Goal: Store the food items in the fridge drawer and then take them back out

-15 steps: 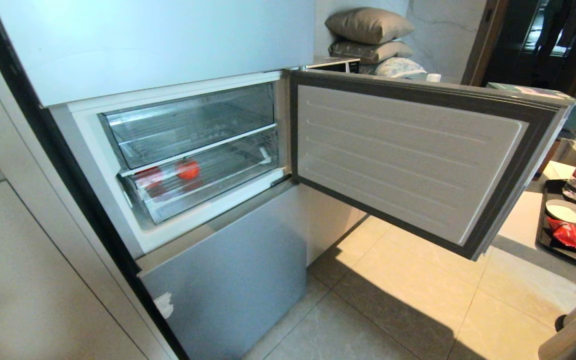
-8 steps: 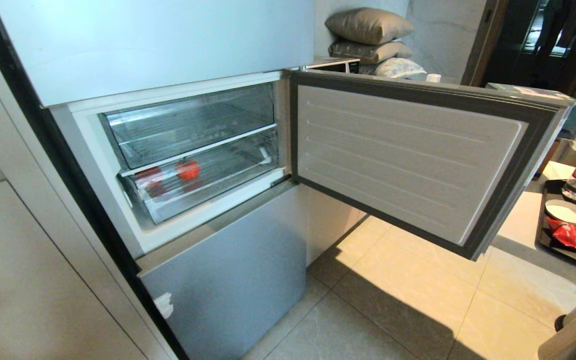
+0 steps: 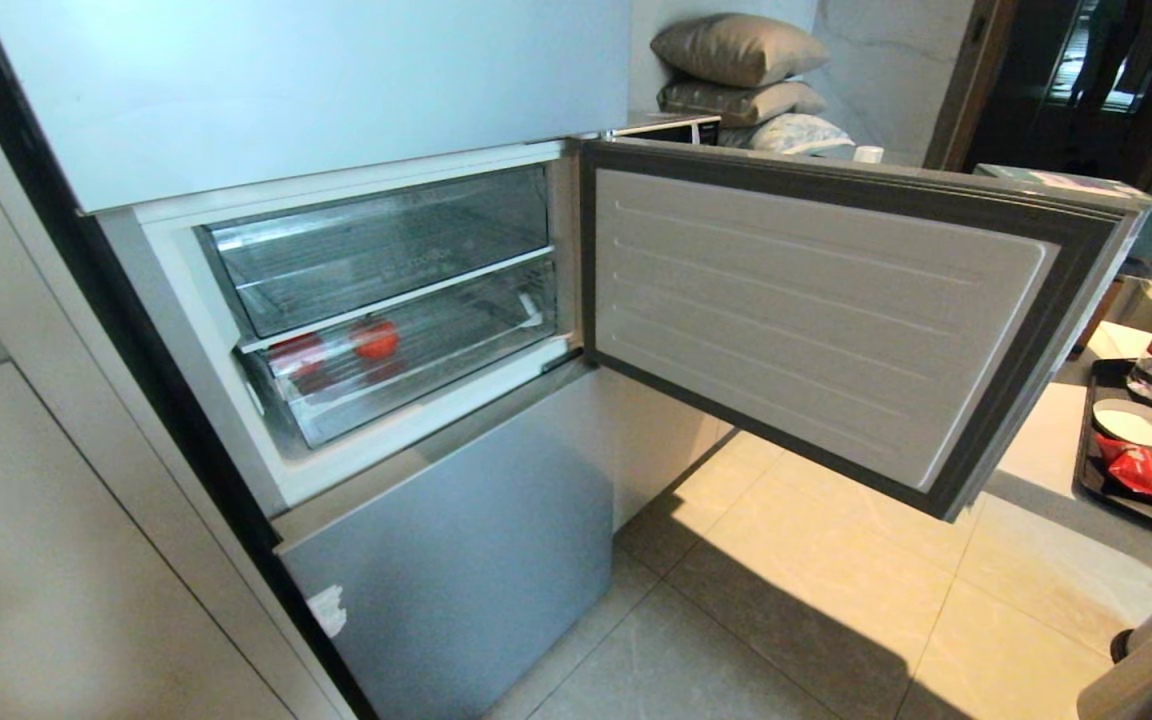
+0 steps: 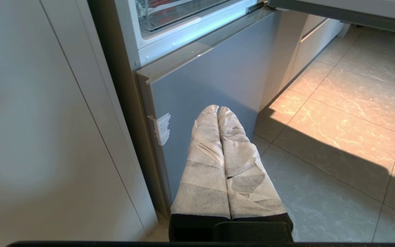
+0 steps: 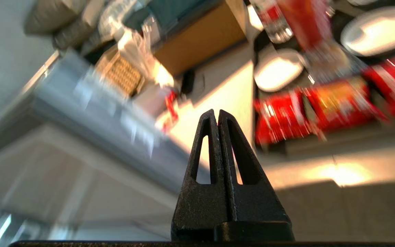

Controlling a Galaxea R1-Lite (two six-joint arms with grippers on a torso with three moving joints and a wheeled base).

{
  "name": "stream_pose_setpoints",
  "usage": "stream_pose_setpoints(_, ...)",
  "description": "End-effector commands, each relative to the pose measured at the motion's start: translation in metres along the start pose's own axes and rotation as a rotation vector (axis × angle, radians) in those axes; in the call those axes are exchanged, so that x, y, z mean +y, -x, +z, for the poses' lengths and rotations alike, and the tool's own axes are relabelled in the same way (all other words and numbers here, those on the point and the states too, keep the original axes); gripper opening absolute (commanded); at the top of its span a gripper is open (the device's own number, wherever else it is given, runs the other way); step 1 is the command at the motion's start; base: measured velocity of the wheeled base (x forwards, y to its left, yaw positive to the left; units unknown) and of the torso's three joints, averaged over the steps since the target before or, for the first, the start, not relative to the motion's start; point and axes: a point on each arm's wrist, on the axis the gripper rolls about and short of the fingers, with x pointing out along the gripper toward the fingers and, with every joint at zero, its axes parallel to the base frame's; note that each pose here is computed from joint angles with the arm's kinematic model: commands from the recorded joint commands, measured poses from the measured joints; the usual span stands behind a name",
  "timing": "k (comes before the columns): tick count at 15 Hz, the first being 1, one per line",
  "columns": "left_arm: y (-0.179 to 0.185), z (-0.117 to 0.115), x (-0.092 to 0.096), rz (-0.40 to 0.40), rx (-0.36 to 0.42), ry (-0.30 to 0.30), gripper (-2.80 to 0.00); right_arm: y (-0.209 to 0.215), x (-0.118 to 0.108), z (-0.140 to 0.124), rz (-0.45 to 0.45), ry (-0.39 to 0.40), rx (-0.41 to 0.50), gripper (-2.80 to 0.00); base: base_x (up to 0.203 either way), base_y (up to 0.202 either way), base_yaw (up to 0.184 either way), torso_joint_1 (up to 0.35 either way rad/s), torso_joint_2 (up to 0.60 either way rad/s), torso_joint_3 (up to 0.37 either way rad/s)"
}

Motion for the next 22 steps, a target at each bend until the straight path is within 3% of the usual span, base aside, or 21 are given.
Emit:
stream_pose_setpoints(1, 0.000, 0.000, 0.000, 0.000, 0.001, 0.000, -2.80, -0.065, -0.018, -0.011, -0.033, -0.044, 0.072, -2.80, 0.000, 0.000, 0.000, 0.000, 0.00, 0.000)
stream_pose_setpoints(4, 0.000, 0.000, 0.000, 0.000, 0.001, 0.000, -2.80, -0.112, -0.013, -0.001, 0.069, -0.152, 0.107, -2.80, 0.000, 0.000, 0.000, 0.000, 0.00, 0.000)
stream_pose_setpoints(10, 0.000, 0.000, 0.000, 0.000, 0.001, 0.001, -2.80, -0.187, -0.016, -0.009, 0.285, -0.185, 0.315, -2.80, 0.000, 0.000, 0.000, 0.000, 0.00, 0.000)
stream_pose_setpoints(13, 0.000, 0.000, 0.000, 0.000, 0.001, 0.000, -2.80, -0.196, -0.011, -0.011, 0.398, -0.265, 0.457, -2.80, 0.000, 0.000, 0.000, 0.000, 0.00, 0.000)
stream_pose_setpoints(15, 0.000, 0.000, 0.000, 0.000, 0.001, 0.001, -2.80, -0.200, -0.008, -0.013, 0.426, -0.332, 0.515, -2.80, 0.000, 0.000, 0.000, 0.000, 0.00, 0.000)
stream_pose_setpoints(18, 0.000, 0.000, 0.000, 0.000, 0.001, 0.000, -2.80, -0.197, 0.002, -0.016, 0.472, -0.343, 0.564, -2.80, 0.000, 0.000, 0.000, 0.000, 0.00, 0.000)
stream_pose_setpoints(22, 0.000, 0.000, 0.000, 0.000, 0.001, 0.000, -2.80, -0.188, 0.009, -0.019, 0.537, -0.360, 0.698, -2.80, 0.000, 0.000, 0.000, 0.000, 0.00, 0.000)
